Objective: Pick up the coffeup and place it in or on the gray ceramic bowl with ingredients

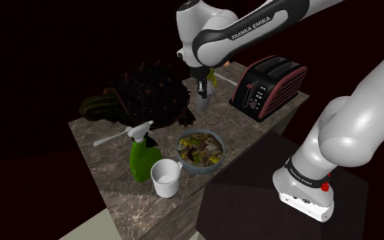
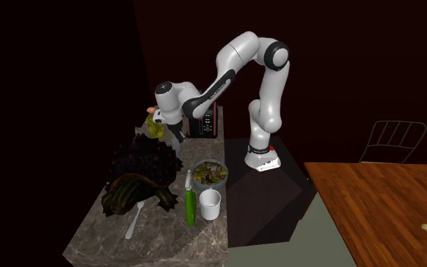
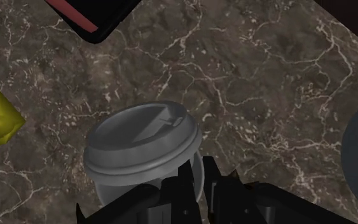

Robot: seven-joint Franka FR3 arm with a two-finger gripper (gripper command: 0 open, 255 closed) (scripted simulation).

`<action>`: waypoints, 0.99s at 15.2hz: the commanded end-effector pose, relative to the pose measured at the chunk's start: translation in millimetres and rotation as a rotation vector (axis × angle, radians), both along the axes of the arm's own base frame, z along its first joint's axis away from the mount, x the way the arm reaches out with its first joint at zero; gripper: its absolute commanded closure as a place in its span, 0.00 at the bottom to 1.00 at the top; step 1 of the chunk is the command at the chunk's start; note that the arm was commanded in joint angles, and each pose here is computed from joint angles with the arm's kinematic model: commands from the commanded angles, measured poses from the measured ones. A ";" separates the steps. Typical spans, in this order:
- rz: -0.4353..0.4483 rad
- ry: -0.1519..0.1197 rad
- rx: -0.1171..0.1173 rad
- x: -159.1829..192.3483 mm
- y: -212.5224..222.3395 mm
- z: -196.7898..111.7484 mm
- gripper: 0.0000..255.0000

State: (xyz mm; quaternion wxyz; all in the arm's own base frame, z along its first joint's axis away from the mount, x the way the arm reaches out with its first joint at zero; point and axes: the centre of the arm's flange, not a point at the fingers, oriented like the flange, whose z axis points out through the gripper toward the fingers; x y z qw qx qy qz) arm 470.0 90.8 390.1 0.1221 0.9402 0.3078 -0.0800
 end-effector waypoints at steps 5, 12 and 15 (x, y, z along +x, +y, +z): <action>0.000 0.000 0.000 -0.6 0.7 31.3 1.00; 0.000 0.000 0.000 -0.6 0.7 68.3 1.00; 0.000 0.000 0.000 -0.6 0.7 84.1 1.00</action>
